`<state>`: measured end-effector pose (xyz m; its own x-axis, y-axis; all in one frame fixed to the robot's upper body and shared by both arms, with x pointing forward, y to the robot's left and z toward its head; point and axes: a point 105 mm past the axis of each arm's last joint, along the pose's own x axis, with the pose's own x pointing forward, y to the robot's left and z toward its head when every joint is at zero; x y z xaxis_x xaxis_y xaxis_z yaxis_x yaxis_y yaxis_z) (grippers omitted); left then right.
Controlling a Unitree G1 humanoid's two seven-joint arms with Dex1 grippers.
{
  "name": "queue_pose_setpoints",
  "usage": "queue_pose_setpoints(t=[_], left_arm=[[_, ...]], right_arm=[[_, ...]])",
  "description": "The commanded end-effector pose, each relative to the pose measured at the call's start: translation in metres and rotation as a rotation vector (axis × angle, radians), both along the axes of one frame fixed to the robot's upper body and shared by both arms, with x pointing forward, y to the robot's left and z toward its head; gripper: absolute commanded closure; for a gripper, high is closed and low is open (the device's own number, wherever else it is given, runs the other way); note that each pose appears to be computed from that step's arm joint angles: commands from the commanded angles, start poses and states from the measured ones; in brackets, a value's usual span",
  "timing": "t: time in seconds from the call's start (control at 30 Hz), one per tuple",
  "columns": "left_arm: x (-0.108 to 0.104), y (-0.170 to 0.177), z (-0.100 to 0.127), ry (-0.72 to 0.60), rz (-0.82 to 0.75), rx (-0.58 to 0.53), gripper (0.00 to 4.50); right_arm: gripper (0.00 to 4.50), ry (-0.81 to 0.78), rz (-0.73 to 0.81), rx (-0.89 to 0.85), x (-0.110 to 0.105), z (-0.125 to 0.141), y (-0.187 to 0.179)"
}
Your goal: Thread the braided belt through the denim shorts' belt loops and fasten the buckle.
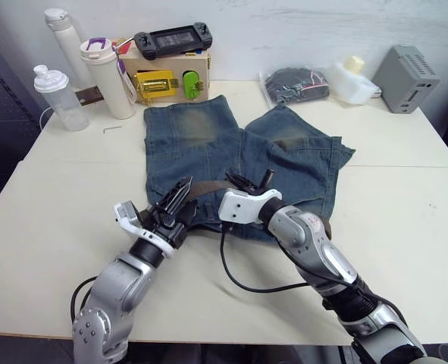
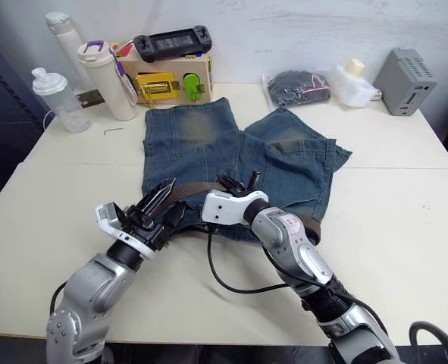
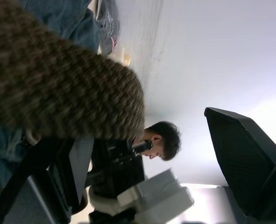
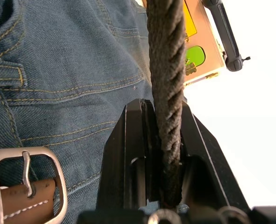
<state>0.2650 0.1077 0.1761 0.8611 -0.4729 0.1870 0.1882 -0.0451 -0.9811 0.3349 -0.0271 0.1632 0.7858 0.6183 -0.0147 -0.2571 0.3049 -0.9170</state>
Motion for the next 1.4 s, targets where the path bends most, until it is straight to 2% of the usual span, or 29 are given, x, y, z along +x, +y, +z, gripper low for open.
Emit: queue_pose_setpoints(t=[0.03,0.2,0.23,0.3,0.5,0.53,0.67,0.73,0.8,0.83,0.9,0.97,1.0,1.1,1.2,1.3,1.4], left_arm=[[-0.001,0.000,0.002,-0.019,-0.020,0.008,0.43],[0.006,0.000,-0.009,0.020,-0.051,0.031,0.43],[0.008,-0.003,-0.008,0.009,-0.067,0.032,0.67],[0.010,-0.009,-0.005,-0.010,-0.104,0.039,1.31],[0.011,-0.023,-0.004,-0.010,-0.170,0.061,4.18],[0.011,-0.025,-0.003,-0.011,-0.177,0.064,4.46],[0.014,-0.029,0.003,-0.009,-0.177,0.066,4.46],[0.017,-0.027,0.005,0.004,-0.163,0.075,4.50],[0.021,-0.024,0.009,0.010,-0.141,0.069,4.50],[0.023,-0.022,0.012,0.005,-0.129,0.064,4.50],[0.022,-0.016,0.015,-0.027,-0.125,0.102,4.50],[0.020,-0.003,0.011,-0.067,-0.130,0.192,4.50],[0.021,0.011,0.008,-0.079,-0.122,0.248,4.50],[0.019,0.047,0.001,-0.105,-0.127,0.376,4.50],[0.016,0.070,-0.013,-0.056,-0.155,0.444,4.50],[0.014,0.076,-0.024,-0.009,-0.182,0.456,4.50],[0.015,0.065,-0.024,-0.021,-0.220,0.443,4.50]], right_arm=[[4.50,-0.046,0.031,0.017,-0.007,0.011,0.004],[4.50,-0.055,0.048,0.024,-0.010,0.014,0.007],[4.50,-0.058,0.052,0.025,-0.010,0.014,0.008],[4.50,-0.063,0.058,0.026,-0.011,0.015,0.009],[4.50,-0.078,0.069,0.025,-0.012,0.017,0.010],[4.50,-0.081,0.068,0.025,-0.012,0.017,0.010],[4.50,-0.089,0.065,0.027,-0.012,0.018,0.009],[3.48,-0.094,0.067,0.032,-0.013,0.019,0.009],[2.76,-0.075,0.081,0.049,-0.015,0.018,0.009],[2.23,-0.059,0.083,0.065,-0.016,0.017,0.009],[1.26,0.018,0.080,0.148,-0.016,0.016,0.004],[0.28,0.076,0.057,0.205,-0.014,0.016,-0.010],[0.03,0.109,0.042,0.223,-0.013,0.016,-0.025],[0.03,0.257,0.063,0.291,-0.020,0.014,-0.058],[0.03,0.450,0.152,0.396,-0.036,0.015,-0.071],[0.03,0.594,0.246,0.469,-0.052,0.022,-0.074],[0.03,0.711,0.317,0.506,-0.062,0.027,-0.073]])
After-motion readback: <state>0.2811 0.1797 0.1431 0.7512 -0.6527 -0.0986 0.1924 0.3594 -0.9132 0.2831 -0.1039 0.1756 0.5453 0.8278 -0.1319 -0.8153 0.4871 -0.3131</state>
